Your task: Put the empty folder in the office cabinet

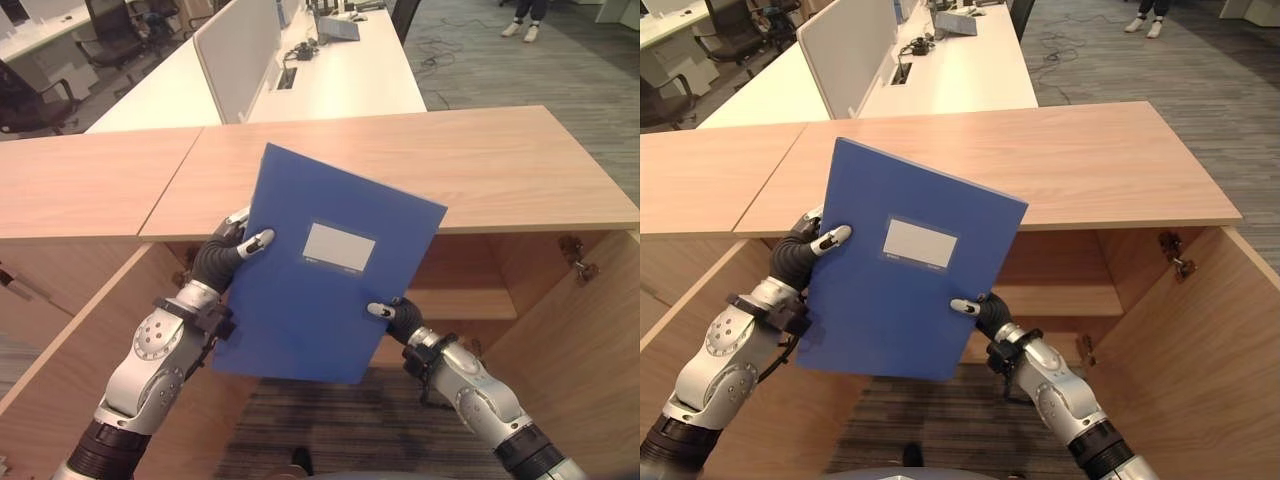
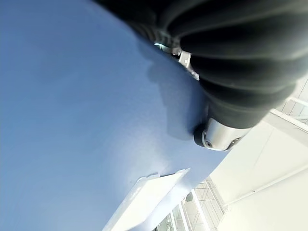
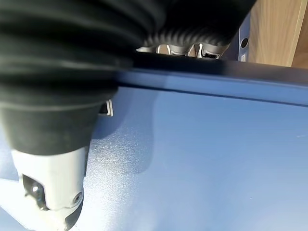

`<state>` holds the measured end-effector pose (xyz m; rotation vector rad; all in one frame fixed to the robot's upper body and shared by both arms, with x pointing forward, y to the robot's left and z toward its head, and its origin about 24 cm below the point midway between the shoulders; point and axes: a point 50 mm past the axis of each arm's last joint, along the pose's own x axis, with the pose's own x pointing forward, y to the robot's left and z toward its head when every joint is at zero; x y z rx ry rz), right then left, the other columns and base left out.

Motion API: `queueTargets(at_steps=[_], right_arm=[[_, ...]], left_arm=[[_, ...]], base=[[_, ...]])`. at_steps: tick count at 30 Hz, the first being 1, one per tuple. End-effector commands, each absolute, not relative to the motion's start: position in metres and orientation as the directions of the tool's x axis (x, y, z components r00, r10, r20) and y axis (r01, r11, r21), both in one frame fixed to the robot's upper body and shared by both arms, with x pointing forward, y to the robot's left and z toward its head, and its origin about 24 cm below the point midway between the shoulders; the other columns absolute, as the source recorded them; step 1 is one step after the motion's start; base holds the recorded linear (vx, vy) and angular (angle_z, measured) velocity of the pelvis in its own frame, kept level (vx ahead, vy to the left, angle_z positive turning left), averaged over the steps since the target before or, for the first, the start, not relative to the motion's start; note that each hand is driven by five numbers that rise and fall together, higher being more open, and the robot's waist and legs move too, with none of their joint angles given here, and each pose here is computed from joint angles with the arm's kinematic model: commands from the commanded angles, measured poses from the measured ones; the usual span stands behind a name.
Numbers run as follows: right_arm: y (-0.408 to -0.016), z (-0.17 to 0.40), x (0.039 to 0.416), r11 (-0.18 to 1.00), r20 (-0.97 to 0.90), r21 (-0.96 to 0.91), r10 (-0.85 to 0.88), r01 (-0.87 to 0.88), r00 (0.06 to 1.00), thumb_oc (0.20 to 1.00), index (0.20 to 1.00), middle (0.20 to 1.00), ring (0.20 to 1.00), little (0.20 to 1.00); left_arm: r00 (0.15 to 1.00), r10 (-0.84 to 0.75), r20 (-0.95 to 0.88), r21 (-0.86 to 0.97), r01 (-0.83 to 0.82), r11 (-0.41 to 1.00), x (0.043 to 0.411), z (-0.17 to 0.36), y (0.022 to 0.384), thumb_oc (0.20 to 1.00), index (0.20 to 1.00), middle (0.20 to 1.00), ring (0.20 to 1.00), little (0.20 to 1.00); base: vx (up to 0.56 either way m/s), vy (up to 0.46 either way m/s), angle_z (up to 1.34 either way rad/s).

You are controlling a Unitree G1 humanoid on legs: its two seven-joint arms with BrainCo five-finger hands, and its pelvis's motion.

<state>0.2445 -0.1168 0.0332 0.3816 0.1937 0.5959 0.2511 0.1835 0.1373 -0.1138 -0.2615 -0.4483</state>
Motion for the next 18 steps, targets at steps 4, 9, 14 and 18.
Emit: queueTargets(at_steps=[4, 9, 14, 18], right_arm=[[-0.0666, 0.1038, 0.2580, 0.573, 0.269, 0.395, 0.675, -0.718, 0.687, 0.200, 0.200, 0.200, 0.200, 0.200], [-0.0678, 0.1019, 0.2553, 0.571, 0.260, 0.395, 0.682, -0.720, 0.684, 0.200, 0.200, 0.200, 0.200, 0.200], [-0.0689, 0.1020, 0.2545, 0.568, 0.263, 0.391, 0.685, -0.724, 0.679, 0.200, 0.200, 0.200, 0.200, 0.200], [-0.0704, 0.1014, 0.2546, 0.569, 0.258, 0.383, 0.691, -0.728, 0.675, 0.200, 0.200, 0.200, 0.200, 0.200]], left_arm=[[0.767, -0.529, 0.363, -0.028, 0.576, 0.817, 0.2556, 0.1573, 0.1578, 0.200, 0.200, 0.200, 0.200, 0.200], [0.772, -0.519, 0.367, -0.039, 0.571, 0.820, 0.2558, 0.1566, 0.1579, 0.200, 0.200, 0.200, 0.200, 0.200], [0.769, -0.517, 0.375, -0.041, 0.571, 0.820, 0.2558, 0.1571, 0.1572, 0.200, 0.200, 0.200, 0.200, 0.200], [0.768, -0.515, 0.381, -0.044, 0.572, 0.819, 0.2556, 0.1579, 0.1581, 0.200, 0.200, 0.200, 0.200, 0.200]], base=[[0.00, 0.000, 0.00], [0.00, 0.000, 0.00], [0.00, 0.000, 0.00], [0.00, 0.000, 0.00]])
